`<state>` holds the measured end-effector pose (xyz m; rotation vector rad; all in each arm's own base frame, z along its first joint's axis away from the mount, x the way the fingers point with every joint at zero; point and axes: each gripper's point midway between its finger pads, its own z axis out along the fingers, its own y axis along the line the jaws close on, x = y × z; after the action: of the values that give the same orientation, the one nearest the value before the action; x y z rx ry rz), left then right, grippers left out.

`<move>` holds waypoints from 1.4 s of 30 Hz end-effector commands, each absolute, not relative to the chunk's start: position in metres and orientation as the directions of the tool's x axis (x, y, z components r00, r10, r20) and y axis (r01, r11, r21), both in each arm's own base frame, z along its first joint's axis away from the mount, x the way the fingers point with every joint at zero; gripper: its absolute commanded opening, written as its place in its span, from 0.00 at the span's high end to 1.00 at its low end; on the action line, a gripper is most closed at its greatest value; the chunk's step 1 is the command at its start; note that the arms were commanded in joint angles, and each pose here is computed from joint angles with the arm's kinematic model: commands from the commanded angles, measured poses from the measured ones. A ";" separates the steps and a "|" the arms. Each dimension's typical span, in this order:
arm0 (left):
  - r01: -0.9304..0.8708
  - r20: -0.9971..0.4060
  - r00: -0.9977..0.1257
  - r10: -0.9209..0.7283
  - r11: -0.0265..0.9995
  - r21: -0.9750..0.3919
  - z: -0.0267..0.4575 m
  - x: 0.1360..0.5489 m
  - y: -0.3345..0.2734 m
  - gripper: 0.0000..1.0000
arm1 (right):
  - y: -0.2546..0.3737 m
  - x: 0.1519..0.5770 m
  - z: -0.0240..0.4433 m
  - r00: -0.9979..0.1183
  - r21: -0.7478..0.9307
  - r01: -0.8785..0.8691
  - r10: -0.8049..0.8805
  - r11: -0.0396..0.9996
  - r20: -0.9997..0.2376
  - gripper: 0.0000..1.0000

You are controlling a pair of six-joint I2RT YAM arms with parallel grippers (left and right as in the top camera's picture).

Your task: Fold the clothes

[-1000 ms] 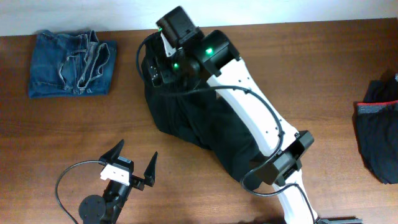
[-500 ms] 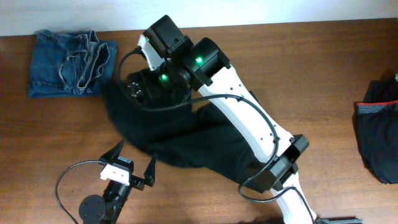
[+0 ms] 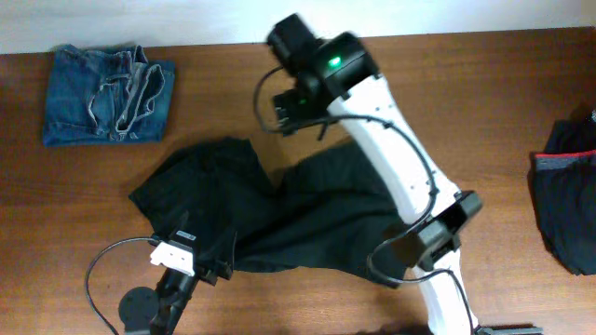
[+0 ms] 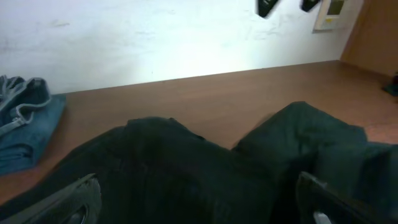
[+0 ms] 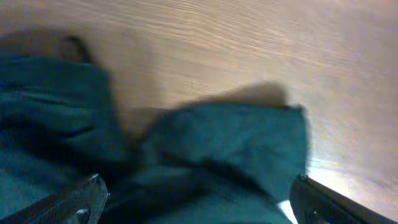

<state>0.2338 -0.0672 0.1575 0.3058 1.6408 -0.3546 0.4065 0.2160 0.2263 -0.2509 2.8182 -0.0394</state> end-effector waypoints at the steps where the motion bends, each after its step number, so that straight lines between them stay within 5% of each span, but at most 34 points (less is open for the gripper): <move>1: 0.443 -0.999 -0.032 -0.031 0.896 -0.042 0.193 0.228 -0.074 0.01 | 0.166 0.416 0.245 -0.946 -0.041 -0.050 -0.060 0.998 -0.318 0.01; 7: 0.579 -0.998 -0.064 -0.015 0.814 -0.049 0.223 0.227 -0.097 0.01 | 0.111 0.434 0.243 -0.962 0.156 0.089 0.125 0.984 -0.244 0.01; 10: 0.740 -0.998 0.048 0.047 0.670 0.067 0.257 0.217 -0.124 0.01 | 0.096 0.437 0.244 -0.962 0.210 0.100 0.148 0.973 -0.229 0.01; 14: 0.741 -0.982 0.181 0.049 0.651 0.169 0.303 0.224 -0.126 0.01 | 0.079 0.441 0.245 -0.959 0.221 0.115 0.167 0.968 -0.230 0.01; 16: 0.732 -0.997 0.065 0.034 0.678 0.071 0.316 0.244 -0.122 0.01 | 0.071 0.442 0.245 -0.956 0.221 0.132 0.183 0.966 -0.230 0.01; 22: 0.614 -0.845 -0.531 0.063 0.716 -0.332 0.309 0.305 -0.112 0.01 | 0.061 0.444 0.244 -0.951 0.206 0.152 0.200 0.967 -0.234 0.01; 27: 0.537 -0.768 -0.640 -0.002 0.714 -0.449 0.301 0.339 -0.113 0.01 | 0.061 0.444 0.244 -0.952 0.207 0.152 0.199 0.967 -0.234 0.01; 30: 0.209 -0.616 -0.768 -0.176 0.839 -0.502 0.267 0.364 -0.088 0.01 | 0.061 0.444 0.244 -0.952 0.207 0.152 0.199 0.967 -0.234 0.01; 35: -0.119 -0.469 -0.837 -0.281 0.931 -0.345 0.211 0.366 -0.069 0.01 | 0.061 0.444 0.244 -0.952 0.207 0.152 0.200 0.966 -0.234 0.01; 42: -0.265 -0.279 -0.900 -0.334 0.930 -0.256 0.142 0.366 -0.073 0.01 | 0.062 0.444 0.244 -0.952 0.208 0.151 0.199 0.966 -0.234 0.01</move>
<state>0.3565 -0.0844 0.1657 -0.3018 2.7203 -0.4057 0.4485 0.0639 0.2258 0.2625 2.9029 0.2588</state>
